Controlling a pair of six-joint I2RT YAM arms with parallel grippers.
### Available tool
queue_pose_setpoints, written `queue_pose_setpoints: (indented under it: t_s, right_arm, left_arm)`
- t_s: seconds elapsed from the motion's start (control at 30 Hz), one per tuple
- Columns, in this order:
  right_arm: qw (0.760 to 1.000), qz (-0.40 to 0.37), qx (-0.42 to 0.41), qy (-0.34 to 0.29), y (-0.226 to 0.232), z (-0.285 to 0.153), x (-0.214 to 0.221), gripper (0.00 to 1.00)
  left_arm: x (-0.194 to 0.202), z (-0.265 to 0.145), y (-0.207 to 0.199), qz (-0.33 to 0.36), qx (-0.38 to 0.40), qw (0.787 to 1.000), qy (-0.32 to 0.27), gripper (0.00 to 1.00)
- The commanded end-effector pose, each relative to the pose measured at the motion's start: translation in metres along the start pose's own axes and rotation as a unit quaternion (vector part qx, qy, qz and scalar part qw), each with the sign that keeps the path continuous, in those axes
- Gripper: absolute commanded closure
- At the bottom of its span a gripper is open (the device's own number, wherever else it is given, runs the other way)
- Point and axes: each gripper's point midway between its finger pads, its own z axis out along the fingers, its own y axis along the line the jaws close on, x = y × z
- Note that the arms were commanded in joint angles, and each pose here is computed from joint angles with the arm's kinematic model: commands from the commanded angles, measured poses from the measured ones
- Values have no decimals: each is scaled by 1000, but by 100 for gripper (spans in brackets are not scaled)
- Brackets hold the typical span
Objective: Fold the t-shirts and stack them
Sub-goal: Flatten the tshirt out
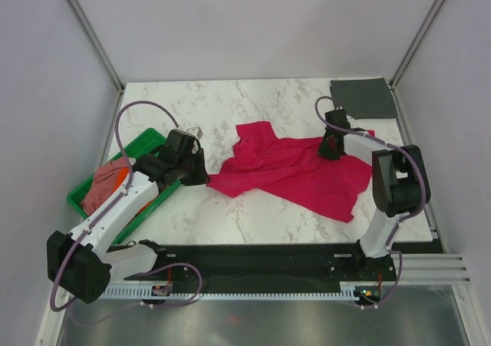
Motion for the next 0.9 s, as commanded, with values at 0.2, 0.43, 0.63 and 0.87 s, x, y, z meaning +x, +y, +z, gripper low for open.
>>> queue_pose_setpoints:
  t_s: [0.2, 0.43, 0.63, 0.87]
  right_arm:
    - [982, -107, -23, -152, 98, -56, -81, 100]
    - [974, -124, -86, -167, 141, -58, -82, 100]
    - [964, -147, -181, -129, 205, -47, -74, 80]
    - [996, 8, -15, -87, 100, -80, -89, 37]
  left_arm:
    - [-26, -18, 0, 12, -16, 999, -43, 98]
    - [-27, -22, 5, 1, -30, 998, -50, 98]
    - [-33, -30, 9, 5, -47, 997, -59, 98]
    - [-40, -24, 12, 16, -62, 996, -58, 98]
